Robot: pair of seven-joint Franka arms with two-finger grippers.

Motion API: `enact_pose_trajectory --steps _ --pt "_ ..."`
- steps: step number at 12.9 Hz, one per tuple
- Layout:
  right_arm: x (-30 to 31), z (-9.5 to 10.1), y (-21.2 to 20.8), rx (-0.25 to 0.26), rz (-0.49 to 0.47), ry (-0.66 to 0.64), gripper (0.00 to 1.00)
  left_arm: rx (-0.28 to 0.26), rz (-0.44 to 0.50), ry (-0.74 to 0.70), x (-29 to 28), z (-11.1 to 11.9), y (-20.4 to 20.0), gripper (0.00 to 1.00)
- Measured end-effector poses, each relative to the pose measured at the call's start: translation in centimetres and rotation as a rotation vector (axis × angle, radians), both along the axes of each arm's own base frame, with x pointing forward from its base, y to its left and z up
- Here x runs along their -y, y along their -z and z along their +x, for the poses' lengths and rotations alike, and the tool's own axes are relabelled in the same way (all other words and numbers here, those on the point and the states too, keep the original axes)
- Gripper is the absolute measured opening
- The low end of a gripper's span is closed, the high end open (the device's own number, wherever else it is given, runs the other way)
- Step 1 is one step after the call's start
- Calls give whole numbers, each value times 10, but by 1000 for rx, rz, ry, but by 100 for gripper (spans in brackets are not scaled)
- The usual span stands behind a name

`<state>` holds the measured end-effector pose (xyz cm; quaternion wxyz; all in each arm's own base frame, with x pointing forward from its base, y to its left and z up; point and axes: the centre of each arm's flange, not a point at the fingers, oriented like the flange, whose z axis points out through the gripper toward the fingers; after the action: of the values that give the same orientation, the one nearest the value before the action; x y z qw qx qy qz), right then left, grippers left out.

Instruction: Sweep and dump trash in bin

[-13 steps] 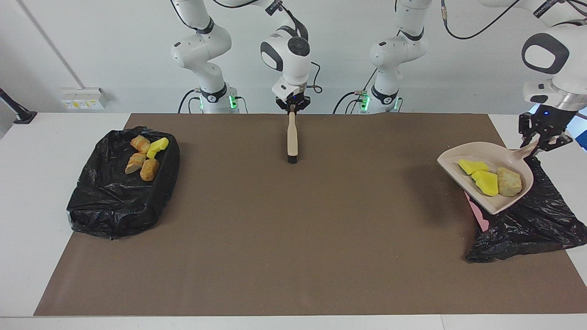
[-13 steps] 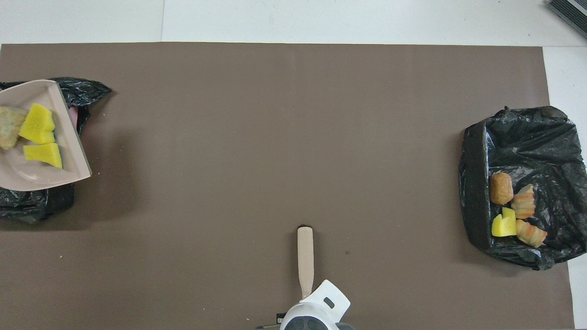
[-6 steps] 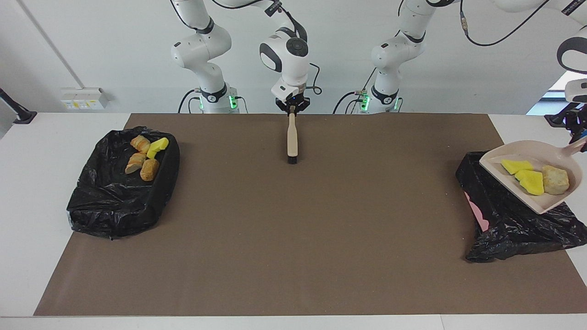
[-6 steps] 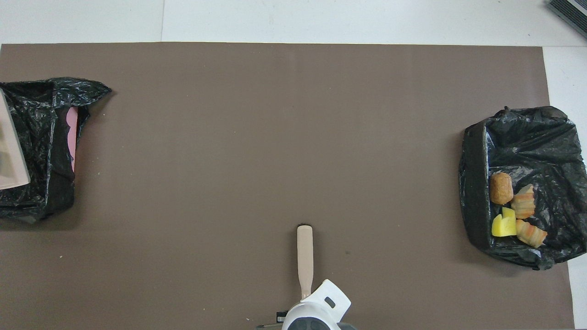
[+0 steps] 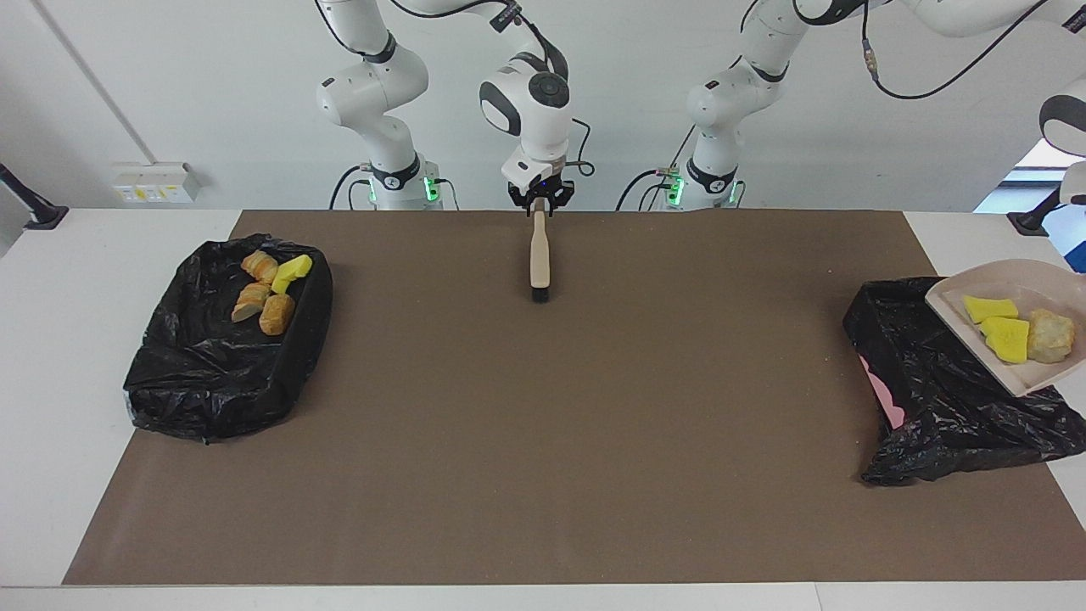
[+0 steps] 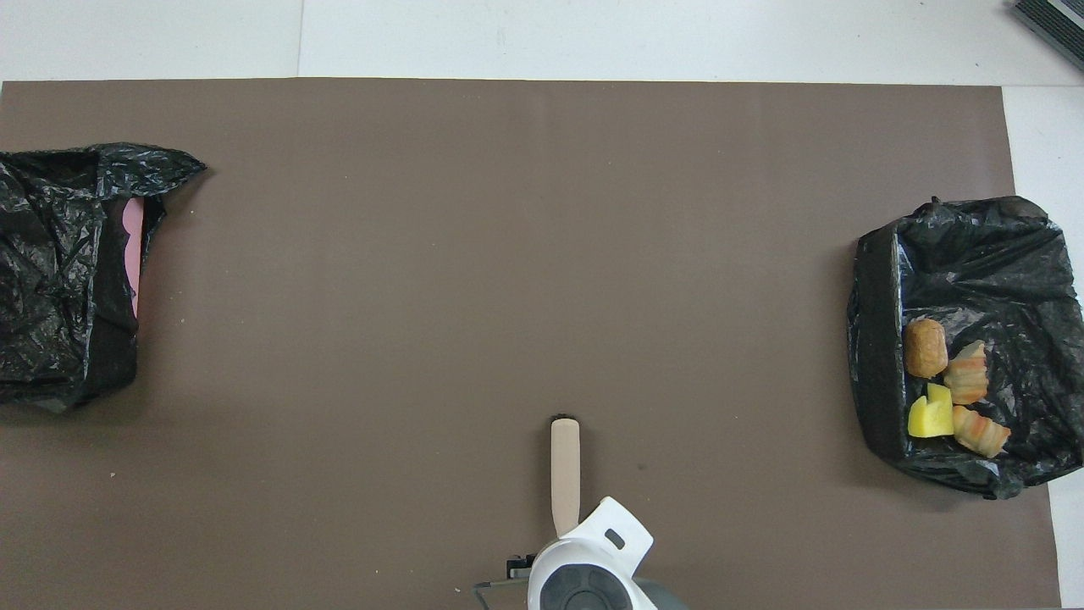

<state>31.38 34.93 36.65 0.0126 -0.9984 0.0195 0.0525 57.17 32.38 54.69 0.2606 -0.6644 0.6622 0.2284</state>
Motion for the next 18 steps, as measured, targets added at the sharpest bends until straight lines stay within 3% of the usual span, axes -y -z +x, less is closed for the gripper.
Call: enact_pose_trajectory --steps 3,5,11,14,18 --pt "27 47 -23 58 16 59 100 -63 55 -11 -4 -5 0 31" --pt "43 72 -38 96 15 90 100 -76 77 -6 -1 -4 -3 31" --pt "75 121 -106 137 19 141 100 -26 99 -32 15 -19 -57 31" --pt "105 148 -146 163 31 122 100 30 -3 -153 29 -30 -60 31" --pt "174 180 -194 176 37 155 100 100 -233 -328 98 -35 -11 31"
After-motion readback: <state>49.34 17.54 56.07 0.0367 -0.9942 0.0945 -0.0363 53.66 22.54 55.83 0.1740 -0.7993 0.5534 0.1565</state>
